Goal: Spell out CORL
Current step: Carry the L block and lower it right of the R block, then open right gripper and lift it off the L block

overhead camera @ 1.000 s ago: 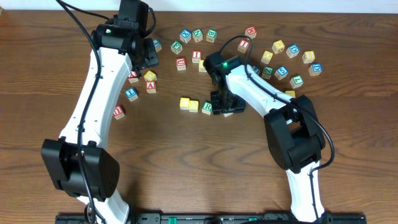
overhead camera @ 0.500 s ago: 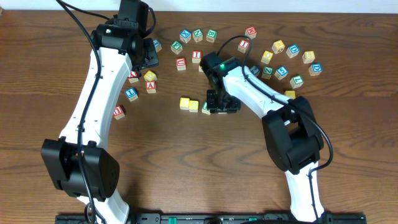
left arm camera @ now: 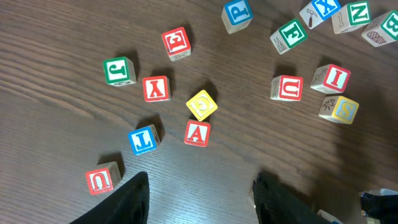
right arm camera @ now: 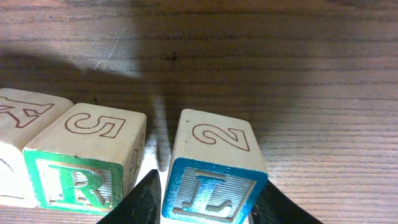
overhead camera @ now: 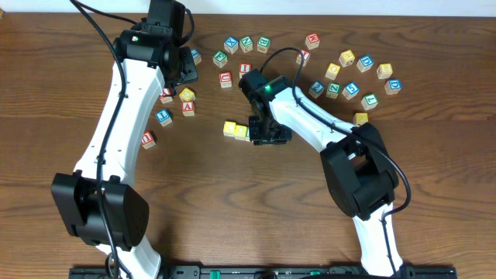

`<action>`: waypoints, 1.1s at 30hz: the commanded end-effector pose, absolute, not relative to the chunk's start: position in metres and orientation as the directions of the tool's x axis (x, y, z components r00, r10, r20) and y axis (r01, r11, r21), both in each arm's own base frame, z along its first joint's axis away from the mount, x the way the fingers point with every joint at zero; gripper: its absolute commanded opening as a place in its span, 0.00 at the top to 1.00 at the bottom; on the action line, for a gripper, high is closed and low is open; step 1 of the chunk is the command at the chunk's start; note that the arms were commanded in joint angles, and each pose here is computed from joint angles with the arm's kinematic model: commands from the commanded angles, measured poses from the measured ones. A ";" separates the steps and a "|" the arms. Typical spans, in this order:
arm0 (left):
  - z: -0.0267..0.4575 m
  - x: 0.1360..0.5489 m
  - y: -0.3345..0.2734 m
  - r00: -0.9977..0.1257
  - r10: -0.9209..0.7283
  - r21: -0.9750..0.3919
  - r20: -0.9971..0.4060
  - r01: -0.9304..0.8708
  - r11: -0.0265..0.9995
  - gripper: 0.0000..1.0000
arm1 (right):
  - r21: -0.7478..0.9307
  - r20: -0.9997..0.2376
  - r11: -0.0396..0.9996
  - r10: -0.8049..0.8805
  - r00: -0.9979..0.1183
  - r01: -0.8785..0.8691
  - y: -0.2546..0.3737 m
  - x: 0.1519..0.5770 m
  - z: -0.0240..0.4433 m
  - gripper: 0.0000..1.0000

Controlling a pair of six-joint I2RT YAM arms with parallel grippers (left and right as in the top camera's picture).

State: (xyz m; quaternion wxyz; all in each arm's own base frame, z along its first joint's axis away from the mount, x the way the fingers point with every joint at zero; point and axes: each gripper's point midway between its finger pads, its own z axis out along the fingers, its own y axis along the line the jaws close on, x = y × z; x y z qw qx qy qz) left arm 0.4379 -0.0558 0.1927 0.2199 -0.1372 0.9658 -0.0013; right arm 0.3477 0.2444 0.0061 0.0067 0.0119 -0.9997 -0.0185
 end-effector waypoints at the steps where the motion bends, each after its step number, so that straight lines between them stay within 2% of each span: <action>1: 0.183 0.438 -0.053 -0.875 -0.257 -0.042 -0.411 -0.263 0.964 0.47 | 0.048 0.007 0.998 -0.029 -1.000 -0.029 0.246 0.349 0.013 0.61; 5: 0.187 0.441 -0.054 -0.869 -0.253 -0.048 -0.425 -0.258 0.965 0.47 | 0.032 0.001 0.999 -0.036 -0.999 -0.036 0.244 0.353 0.026 0.59; 10: 0.212 0.442 -0.054 -0.856 -0.218 -0.050 -0.469 -0.220 0.974 0.47 | 0.032 -0.012 0.997 -0.070 -0.997 -0.071 0.247 0.359 0.046 0.61; 16: 0.234 0.419 -0.050 -0.857 -0.218 -0.051 -0.467 -0.220 0.974 0.48 | 0.041 -0.059 0.994 -0.099 -0.993 -0.102 0.249 0.371 0.081 0.63; 21: 0.215 0.401 -0.061 -0.906 -0.212 -0.083 -0.367 -0.195 0.977 0.58 | 0.078 -0.128 0.995 -0.048 -0.991 -0.059 0.230 0.388 0.113 0.63; 26: 0.176 0.392 -0.073 -0.941 -0.207 -0.125 -0.267 -0.180 0.976 0.76 | 0.101 -0.144 0.995 -0.002 -0.990 -0.017 0.199 0.401 0.129 0.60; 29: 0.151 0.389 -0.076 -0.952 -0.205 -0.131 -0.228 -0.178 0.975 0.90 | 0.143 -0.081 0.989 -0.022 -0.996 -0.034 0.194 0.393 0.118 0.67; 33: 0.125 0.388 -0.082 -0.958 -0.199 -0.158 -0.205 -0.168 0.973 0.92 | 0.171 0.006 0.985 -0.025 -1.000 -0.024 0.191 0.376 0.089 0.80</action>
